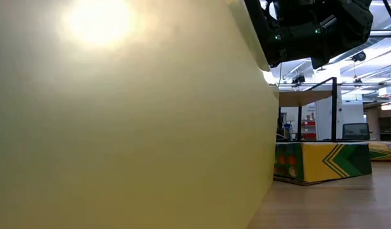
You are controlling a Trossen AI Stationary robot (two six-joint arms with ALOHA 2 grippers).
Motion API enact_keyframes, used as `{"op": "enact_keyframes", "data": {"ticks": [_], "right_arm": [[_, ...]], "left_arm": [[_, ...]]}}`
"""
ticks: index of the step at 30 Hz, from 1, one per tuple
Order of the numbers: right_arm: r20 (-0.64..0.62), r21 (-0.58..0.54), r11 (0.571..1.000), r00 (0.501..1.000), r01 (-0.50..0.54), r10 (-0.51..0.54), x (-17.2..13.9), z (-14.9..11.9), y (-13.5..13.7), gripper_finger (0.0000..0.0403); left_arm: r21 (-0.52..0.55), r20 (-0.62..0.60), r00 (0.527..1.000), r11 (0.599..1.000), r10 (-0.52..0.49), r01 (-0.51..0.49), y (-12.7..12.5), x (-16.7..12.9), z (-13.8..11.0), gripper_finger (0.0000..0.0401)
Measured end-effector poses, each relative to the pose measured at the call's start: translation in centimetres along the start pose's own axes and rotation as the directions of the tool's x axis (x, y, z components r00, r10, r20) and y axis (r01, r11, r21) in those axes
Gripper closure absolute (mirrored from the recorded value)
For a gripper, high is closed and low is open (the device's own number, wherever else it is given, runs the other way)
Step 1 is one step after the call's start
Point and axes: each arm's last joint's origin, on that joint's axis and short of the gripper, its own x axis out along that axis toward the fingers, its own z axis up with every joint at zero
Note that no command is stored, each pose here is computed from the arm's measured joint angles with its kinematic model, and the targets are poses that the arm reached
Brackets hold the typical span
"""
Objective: Pick & Place Office Desk Supplies
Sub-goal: Put the green rubberband into the blue bin
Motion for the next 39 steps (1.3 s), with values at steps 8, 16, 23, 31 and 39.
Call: {"op": "enact_keyframes", "data": {"ticks": [8,16,23,31,39], "right_arm": [[0.000,0.000,1.000,1.000,0.000,0.000,0.0,0.0,0.0,0.0319],[0.000,0.000,1.000,1.000,0.000,0.000,0.0,0.0,0.0,0.0319],[0.000,0.000,1.000,1.000,0.000,0.000,0.0,0.0,0.0,0.0319],[0.000,-0.008,1.000,1.000,0.000,0.000,0.0,0.0,0.0,0.0319],[0.000,0.000,1.000,1.000,0.000,0.000,0.0,0.0,0.0,0.0319]], "left_arm": [[0.019,0.199,0.979,0.999,-0.040,0.036,2.0,-1.6,-3.1,0.0254],[0.022,0.183,0.981,0.998,-0.063,0.060,3.8,-3.8,-4.3,0.0253],[-0.102,0.187,0.980,0.991,-0.070,0.090,4.1,-4.2,-4.5,0.0253],[-0.139,0.183,0.981,0.986,-0.070,0.097,4.1,-4.2,-4.5,0.0253],[-0.125,0.182,0.981,0.988,-0.071,0.094,4.1,-4.2,-4.5,0.0253]]}}
